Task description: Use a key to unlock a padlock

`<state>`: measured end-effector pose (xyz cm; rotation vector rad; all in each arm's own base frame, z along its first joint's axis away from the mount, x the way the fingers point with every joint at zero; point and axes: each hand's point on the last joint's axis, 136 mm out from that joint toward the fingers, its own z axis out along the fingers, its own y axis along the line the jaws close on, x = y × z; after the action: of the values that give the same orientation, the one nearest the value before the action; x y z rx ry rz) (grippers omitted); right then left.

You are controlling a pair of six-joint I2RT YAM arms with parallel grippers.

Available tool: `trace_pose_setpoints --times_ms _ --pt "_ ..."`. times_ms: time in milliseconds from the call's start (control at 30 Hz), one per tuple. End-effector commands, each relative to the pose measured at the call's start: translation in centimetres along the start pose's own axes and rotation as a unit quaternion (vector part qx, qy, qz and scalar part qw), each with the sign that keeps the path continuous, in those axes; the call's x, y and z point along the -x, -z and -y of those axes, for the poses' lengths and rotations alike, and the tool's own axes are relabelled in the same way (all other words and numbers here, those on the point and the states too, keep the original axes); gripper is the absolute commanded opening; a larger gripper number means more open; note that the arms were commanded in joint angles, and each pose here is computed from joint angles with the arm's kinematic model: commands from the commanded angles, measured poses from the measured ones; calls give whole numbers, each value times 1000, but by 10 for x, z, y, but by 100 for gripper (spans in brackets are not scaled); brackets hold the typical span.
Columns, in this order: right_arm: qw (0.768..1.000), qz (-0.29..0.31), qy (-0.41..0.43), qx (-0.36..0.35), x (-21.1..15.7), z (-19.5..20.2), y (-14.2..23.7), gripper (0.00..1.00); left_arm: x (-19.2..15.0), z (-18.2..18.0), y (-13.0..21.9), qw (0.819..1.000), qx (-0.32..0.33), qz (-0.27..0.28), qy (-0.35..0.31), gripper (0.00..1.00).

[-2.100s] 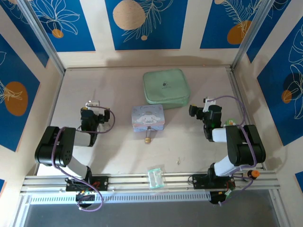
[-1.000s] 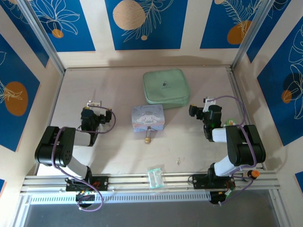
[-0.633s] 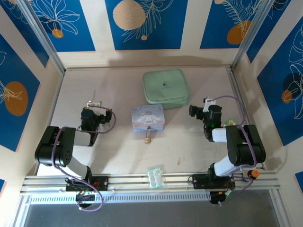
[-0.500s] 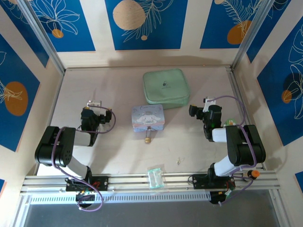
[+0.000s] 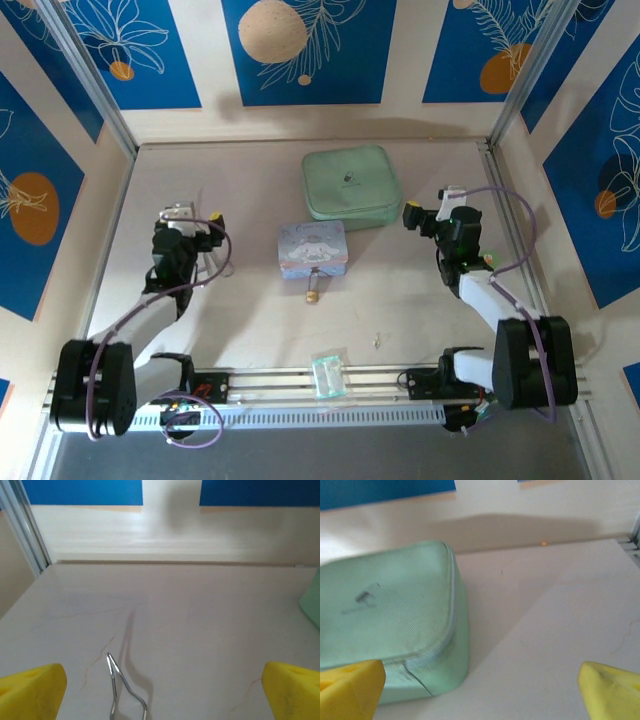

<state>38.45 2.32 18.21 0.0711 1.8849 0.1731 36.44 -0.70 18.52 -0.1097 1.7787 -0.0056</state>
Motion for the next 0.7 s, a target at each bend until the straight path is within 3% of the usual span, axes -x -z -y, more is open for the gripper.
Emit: trace_pose_setpoints --times_ms 0,133,300,500,667 --pt "997 -53 -62 12 -3 -8 18 99 5 0 10 992 0 -25 120 99" --pt "984 -97 -140 45 -2 -21 38 99 4 7 20 971 -27 -15 236 99" --pt "965 -174 -177 86 -20 -41 61 99 -20 36 29 941 -71 -131 302 99" --pt "941 -263 -192 88 -55 -56 91 99 -49 90 52 926 -105 -261 252 99" --pt "923 -321 -185 104 -86 -79 118 99 -61 138 73 920 -149 -281 228 99"
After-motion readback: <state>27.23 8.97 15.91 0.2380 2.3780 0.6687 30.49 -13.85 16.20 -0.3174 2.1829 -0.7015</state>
